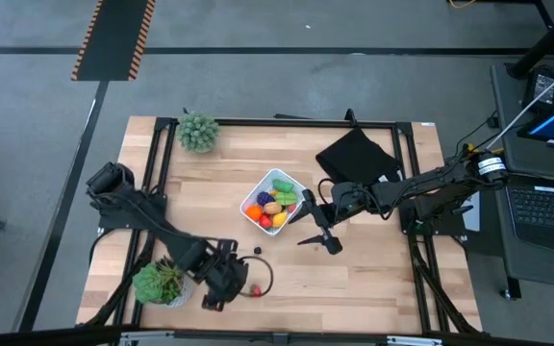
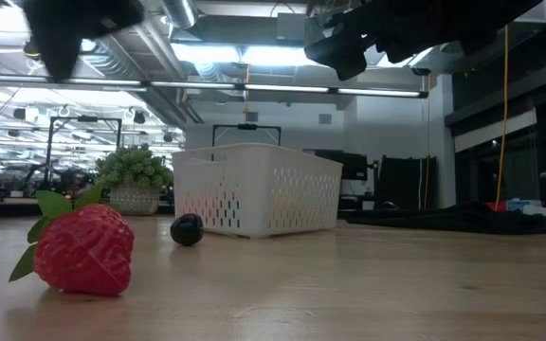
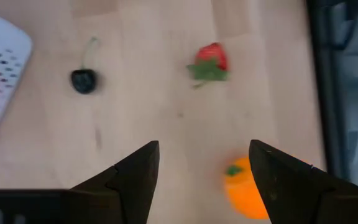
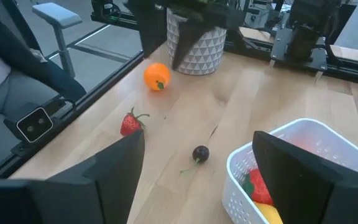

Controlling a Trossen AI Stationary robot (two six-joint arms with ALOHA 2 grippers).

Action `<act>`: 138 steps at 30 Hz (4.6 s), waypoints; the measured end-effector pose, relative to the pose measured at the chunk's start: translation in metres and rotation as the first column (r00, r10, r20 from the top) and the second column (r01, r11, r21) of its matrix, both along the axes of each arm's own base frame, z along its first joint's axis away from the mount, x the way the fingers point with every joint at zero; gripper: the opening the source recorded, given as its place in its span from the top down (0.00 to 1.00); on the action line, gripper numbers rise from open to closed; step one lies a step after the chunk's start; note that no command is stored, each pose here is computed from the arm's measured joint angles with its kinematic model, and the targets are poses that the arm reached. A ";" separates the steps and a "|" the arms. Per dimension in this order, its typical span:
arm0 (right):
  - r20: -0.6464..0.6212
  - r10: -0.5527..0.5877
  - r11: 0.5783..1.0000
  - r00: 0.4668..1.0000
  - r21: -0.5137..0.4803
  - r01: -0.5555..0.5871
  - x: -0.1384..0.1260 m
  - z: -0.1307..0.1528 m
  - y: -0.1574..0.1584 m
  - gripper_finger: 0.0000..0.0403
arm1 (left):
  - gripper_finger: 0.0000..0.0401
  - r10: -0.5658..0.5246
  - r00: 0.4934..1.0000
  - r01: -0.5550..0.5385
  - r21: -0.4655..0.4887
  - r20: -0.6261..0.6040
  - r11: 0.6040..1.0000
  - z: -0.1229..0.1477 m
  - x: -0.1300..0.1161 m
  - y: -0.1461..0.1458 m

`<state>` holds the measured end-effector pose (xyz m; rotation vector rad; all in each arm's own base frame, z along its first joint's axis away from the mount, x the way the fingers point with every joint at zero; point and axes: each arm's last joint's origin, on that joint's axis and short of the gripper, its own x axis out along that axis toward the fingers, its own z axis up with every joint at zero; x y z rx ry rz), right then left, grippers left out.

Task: Pick and placing Produce into tupperware
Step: Put the orange into the white bin

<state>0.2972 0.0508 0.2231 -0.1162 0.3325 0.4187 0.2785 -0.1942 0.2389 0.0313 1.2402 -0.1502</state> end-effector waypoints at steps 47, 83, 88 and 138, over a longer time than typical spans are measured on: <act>-0.030 0.041 0.990 0.999 0.139 -0.036 0.022 -0.040 0.033 0.26 | 0.44 -0.046 0.997 0.046 0.011 -0.055 0.999 -0.009 -0.006 -0.087; -0.022 0.066 0.991 0.998 0.117 -0.063 0.020 -0.040 0.038 0.26 | 0.15 0.340 0.937 -0.337 0.038 -0.083 0.941 -0.027 -0.023 -0.085; -0.016 0.086 0.991 0.996 0.103 -0.084 0.019 -0.040 0.043 0.26 | 0.15 0.329 0.937 -0.337 -0.052 -0.119 0.940 -0.041 -0.023 -0.089; -0.013 0.126 0.987 0.992 0.101 -0.124 0.015 -0.040 0.056 0.26 | 0.15 0.396 0.908 -0.402 -0.017 -0.138 0.915 -0.075 -0.034 -0.080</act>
